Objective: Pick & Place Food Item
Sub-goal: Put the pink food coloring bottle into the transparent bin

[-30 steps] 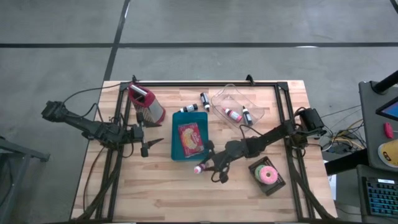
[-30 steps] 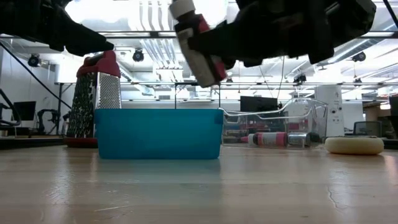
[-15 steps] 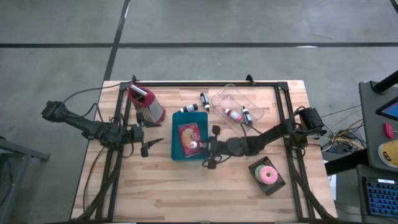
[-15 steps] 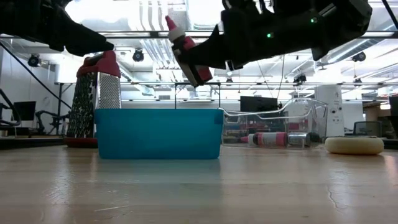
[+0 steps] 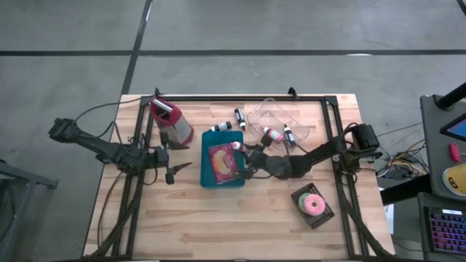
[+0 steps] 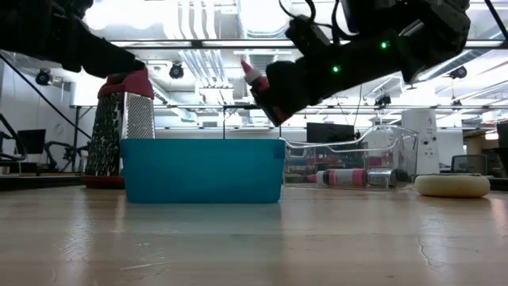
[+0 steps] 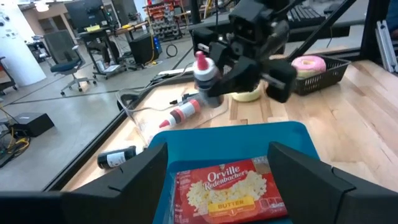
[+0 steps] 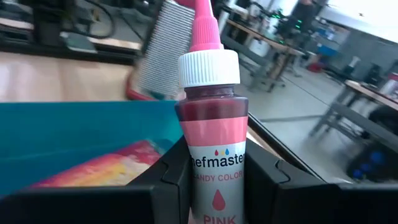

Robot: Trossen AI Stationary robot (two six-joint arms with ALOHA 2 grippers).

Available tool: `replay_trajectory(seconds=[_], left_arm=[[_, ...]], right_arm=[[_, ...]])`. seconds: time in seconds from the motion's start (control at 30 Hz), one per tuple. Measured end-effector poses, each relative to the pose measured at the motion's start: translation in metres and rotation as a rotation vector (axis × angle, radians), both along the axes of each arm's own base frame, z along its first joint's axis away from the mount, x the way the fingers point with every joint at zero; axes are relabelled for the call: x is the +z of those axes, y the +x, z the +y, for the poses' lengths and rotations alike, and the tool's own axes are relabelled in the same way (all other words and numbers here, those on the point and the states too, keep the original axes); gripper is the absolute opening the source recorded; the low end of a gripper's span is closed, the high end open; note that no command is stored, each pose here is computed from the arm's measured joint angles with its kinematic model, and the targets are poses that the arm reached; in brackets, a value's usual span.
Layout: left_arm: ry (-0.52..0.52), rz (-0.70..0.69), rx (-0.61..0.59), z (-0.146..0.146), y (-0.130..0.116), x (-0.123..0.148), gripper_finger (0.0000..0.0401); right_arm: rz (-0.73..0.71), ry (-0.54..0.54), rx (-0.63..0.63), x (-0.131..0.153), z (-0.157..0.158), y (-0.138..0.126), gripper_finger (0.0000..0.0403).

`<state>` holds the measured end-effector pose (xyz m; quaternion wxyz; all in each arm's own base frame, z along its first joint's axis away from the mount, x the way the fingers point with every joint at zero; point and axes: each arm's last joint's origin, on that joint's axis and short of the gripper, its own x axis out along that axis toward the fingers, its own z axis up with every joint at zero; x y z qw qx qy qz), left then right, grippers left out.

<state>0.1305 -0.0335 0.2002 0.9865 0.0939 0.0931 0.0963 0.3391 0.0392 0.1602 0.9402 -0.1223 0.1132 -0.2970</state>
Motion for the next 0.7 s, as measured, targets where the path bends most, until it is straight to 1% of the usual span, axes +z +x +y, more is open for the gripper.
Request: replay_trajectory(seconds=[0.13, 0.4, 0.57, 0.7], left_arm=[[-0.001, -0.022, -0.001, 0.000, 0.000, -0.002, 0.0284], [-0.002, -0.032, -0.001, 0.000, 0.000, -0.002, 0.0284], [0.002, -0.037, -0.002, 0.000, 0.000, -0.002, 0.0284], [0.003, -0.037, -0.002, 0.000, 0.000, -0.002, 0.0284]], right_arm=[[-0.001, 0.000, -0.054, 0.002, -0.013, -0.015, 0.0091], [-0.043, 0.024, -0.153, 0.017, -0.041, -0.060, 0.0091], [0.007, 0.059, -0.218, 0.028, -0.058, -0.084, 0.0091], [0.057, 0.101, -0.223, 0.036, -0.068, -0.097, 0.0091]])
